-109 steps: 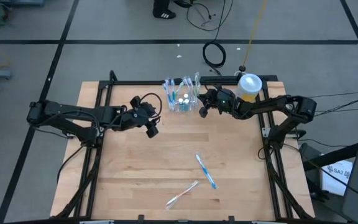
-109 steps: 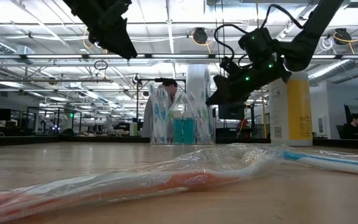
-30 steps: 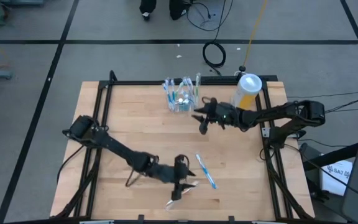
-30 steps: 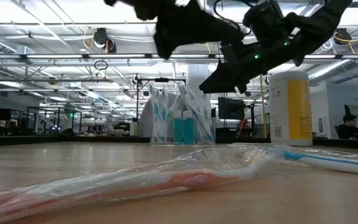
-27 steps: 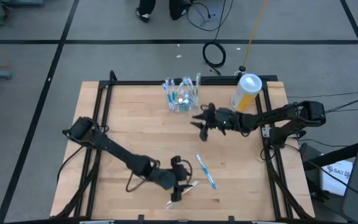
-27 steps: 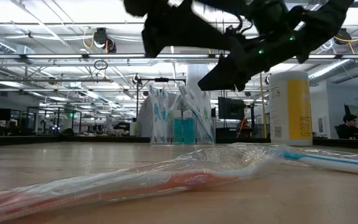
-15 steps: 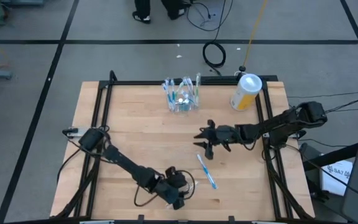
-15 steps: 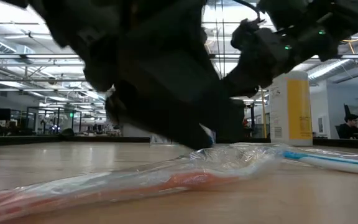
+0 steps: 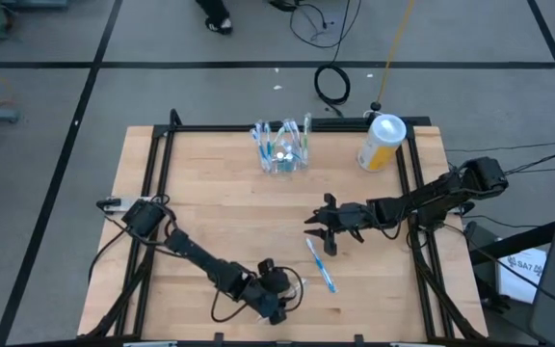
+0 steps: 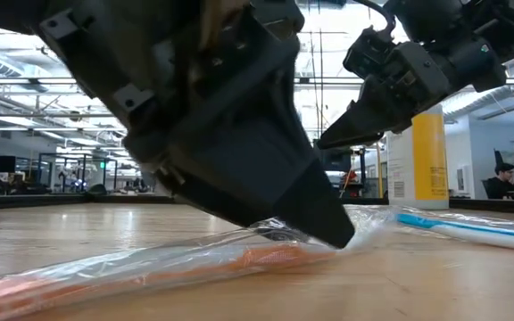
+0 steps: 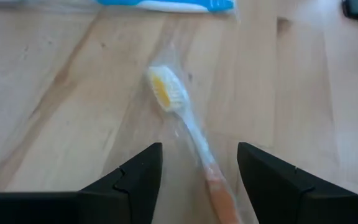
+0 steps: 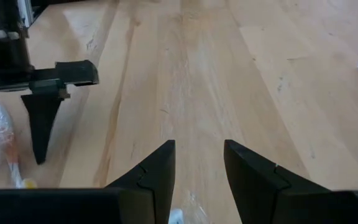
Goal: Pick & Place toothbrushing station
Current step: Put the orange toothbrush into the transparent organizer
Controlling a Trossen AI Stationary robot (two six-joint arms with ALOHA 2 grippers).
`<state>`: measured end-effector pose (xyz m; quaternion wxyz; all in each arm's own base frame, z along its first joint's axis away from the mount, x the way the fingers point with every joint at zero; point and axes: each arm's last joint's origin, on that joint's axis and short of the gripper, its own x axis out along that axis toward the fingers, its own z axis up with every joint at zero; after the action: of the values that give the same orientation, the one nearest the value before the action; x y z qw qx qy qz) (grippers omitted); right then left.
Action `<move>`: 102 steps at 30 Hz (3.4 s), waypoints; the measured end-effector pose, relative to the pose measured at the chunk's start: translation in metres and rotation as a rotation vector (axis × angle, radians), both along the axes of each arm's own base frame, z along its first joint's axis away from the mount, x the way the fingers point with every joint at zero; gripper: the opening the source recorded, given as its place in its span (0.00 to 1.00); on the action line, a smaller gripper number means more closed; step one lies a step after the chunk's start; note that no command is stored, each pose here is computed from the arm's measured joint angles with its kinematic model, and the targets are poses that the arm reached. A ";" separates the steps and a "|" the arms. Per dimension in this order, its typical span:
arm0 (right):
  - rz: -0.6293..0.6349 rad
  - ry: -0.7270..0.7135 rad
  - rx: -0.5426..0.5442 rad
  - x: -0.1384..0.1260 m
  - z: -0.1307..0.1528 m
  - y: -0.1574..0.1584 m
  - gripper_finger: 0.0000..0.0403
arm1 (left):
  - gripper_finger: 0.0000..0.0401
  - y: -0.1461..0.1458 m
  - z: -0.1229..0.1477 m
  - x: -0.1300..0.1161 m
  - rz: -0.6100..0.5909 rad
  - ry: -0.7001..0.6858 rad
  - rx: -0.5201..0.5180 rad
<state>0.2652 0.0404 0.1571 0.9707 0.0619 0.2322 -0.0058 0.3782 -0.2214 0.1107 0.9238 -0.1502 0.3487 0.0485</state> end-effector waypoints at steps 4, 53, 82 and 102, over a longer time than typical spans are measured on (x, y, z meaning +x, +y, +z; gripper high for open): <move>-0.004 -0.004 -0.001 0.000 0.000 0.000 0.32 | 0.46 0.000 -0.002 -0.002 -0.010 0.025 0.023; -0.015 0.028 0.017 -0.001 -0.002 0.000 0.32 | 0.02 0.171 0.160 -0.054 0.636 -0.039 0.605; -0.006 0.033 -0.026 -0.001 -0.003 -0.006 0.32 | 0.01 0.308 0.171 -0.036 0.475 -0.543 0.606; 0.051 0.000 -0.064 0.002 0.000 -0.017 0.32 | 0.01 0.351 0.107 -0.099 0.378 -0.742 0.665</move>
<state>0.2676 0.0236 0.1574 0.9720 0.0250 0.2332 0.0118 0.2793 0.1298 0.2181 0.9580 0.0837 -0.0688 0.2656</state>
